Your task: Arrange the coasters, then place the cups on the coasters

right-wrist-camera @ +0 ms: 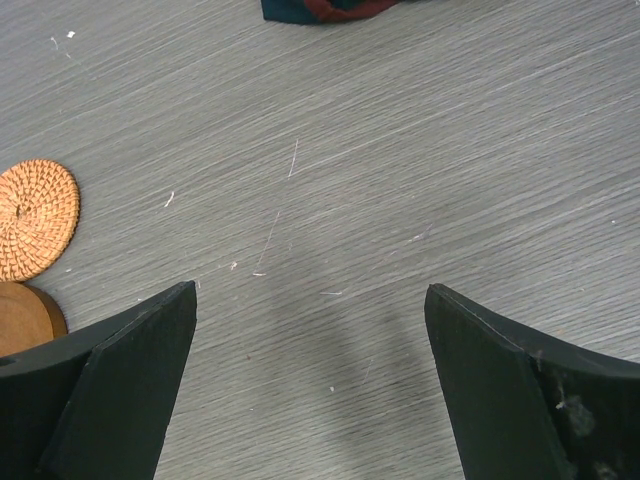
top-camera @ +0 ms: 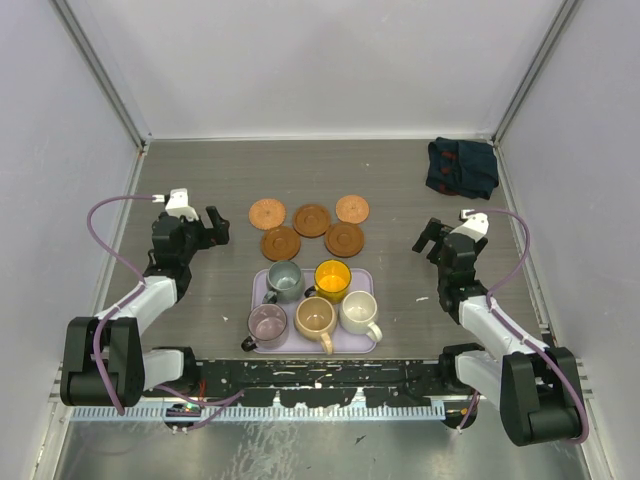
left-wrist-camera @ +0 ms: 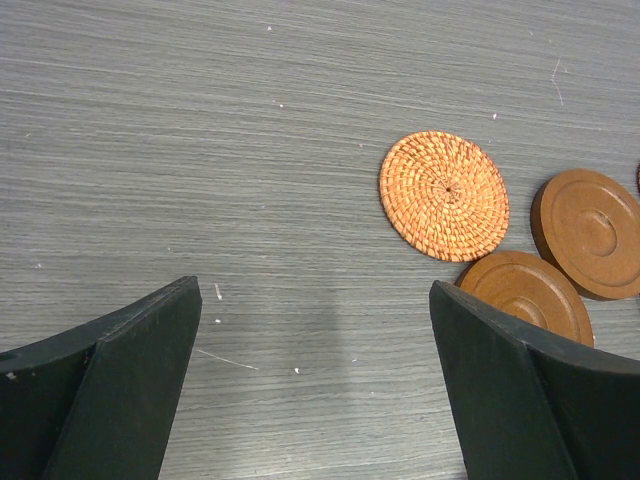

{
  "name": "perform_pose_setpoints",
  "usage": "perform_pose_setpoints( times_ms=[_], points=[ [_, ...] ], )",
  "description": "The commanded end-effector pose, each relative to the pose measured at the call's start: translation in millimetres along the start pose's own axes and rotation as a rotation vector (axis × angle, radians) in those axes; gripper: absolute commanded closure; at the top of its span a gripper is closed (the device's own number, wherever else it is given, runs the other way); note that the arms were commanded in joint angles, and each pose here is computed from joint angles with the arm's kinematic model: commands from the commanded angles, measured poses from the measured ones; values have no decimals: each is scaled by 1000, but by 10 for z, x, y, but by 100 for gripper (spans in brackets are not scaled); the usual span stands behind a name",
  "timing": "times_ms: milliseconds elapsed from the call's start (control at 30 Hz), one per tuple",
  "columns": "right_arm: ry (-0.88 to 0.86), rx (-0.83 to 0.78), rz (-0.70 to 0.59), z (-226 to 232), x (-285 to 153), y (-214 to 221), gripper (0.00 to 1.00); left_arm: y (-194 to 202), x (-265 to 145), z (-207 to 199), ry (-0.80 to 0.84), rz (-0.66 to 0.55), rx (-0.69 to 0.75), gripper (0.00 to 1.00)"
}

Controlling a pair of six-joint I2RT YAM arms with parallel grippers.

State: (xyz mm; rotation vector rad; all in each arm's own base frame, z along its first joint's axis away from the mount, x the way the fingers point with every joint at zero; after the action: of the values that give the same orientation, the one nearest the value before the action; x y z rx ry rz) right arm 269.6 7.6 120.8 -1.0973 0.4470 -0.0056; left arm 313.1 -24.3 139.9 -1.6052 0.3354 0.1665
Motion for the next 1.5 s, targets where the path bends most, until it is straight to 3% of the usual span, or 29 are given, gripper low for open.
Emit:
perform_pose_setpoints(
  times_ms=[0,367,700,933,1067,1133,1267,1400,1467],
  points=[
    [-22,20,-65,76,16,-160,0,-183,26,32,-12,-77,23,2],
    [-27,21,-58,92,31,-156,0,-182,47,9,4,-72,12,2],
    [-143,-2,-40,277,12,-240,0,-312,29,-136,120,-99,5,2],
    [-279,-28,60,712,133,-322,0,-328,193,-279,240,-16,-48,2],
    [-320,-135,69,1126,153,-253,5,-336,312,-421,318,40,-52,2],
    [-343,-187,84,1341,154,-177,11,-350,356,-504,337,47,-32,2],
    [-455,-203,178,1706,217,-27,52,-366,392,-719,339,63,56,2],
    [-534,-237,287,2018,336,157,69,-333,443,-836,303,84,131,2],
    [-573,-266,309,2219,356,191,82,-305,496,-828,287,108,120,2]
  ],
)
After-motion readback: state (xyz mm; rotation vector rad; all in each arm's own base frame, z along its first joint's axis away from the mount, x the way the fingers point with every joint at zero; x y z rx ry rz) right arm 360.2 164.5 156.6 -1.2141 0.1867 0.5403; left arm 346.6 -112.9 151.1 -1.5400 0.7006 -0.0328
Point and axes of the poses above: each gripper's point midway between its finger pads, its own x axis out along the fingers, its own z axis along the line the jaws close on, y = z × x, the point moved 6 cm from there along -x, back along the fingers, and after that the axes turned 10 degrees about x, right-handed, at the moved point
